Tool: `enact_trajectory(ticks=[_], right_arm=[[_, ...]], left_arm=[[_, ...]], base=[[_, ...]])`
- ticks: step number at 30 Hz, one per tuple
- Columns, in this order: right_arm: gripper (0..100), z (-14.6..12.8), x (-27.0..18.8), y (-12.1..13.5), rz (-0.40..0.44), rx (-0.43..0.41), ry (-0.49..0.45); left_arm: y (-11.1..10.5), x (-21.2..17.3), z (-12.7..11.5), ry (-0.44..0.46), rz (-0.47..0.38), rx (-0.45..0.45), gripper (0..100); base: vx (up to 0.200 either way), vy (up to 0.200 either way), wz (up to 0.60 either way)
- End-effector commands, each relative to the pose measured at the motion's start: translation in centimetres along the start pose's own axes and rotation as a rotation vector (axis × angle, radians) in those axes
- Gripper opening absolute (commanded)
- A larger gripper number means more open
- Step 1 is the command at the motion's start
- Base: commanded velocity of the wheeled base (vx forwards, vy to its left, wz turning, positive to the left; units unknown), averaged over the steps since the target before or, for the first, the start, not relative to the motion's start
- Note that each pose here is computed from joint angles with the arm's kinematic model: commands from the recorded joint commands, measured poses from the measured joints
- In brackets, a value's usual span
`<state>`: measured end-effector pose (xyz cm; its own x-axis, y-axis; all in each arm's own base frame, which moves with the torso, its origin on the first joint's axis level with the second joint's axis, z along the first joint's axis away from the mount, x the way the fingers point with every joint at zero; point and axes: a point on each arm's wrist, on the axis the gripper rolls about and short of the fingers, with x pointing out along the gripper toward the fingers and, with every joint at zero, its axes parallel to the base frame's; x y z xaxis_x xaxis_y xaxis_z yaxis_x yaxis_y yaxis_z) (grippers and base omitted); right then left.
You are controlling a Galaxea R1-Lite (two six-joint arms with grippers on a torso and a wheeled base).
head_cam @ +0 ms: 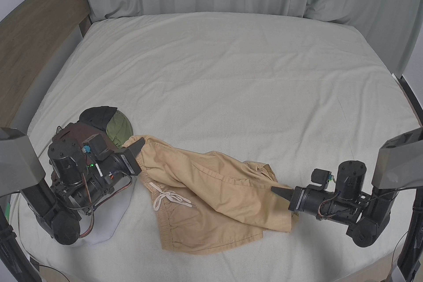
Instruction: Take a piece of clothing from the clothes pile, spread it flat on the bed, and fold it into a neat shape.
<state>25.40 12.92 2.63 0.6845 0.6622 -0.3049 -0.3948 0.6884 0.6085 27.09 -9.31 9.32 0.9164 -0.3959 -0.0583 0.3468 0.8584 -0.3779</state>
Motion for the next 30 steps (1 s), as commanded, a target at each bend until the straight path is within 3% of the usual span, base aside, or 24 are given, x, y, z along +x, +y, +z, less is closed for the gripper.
enact_trajectory(ticks=[1, 9, 22, 30], right_arm=[[0, 2.4, -0.9, 2.2, 0.078, -0.036, -0.099], [0, 4.3, -1.0, 4.2, 0.153, -0.07, -0.181], [0, 6.3, -1.2, 4.9, 0.19, -0.102, -0.26], [0, 6.8, -1.5, 5.0, 0.191, -0.121, -0.279]], left_arm=[[0.0, 0.8, 1.4, -0.069, -0.01, 0.002, 0], [-0.5, 1.1, 3.1, -0.132, -0.053, 0.007, 0], [-0.1, 0.9, 3.8, -0.122, -0.127, 0.02, 0], [-0.1, 0.7, 3.8, -0.119, -0.127, 0.024, 0]], base=[[0.0, 0.0, 0.0], [0.0, 0.0, 0.0], [0.0, 0.0, 0.0], [0.0, 0.0, 0.0]])
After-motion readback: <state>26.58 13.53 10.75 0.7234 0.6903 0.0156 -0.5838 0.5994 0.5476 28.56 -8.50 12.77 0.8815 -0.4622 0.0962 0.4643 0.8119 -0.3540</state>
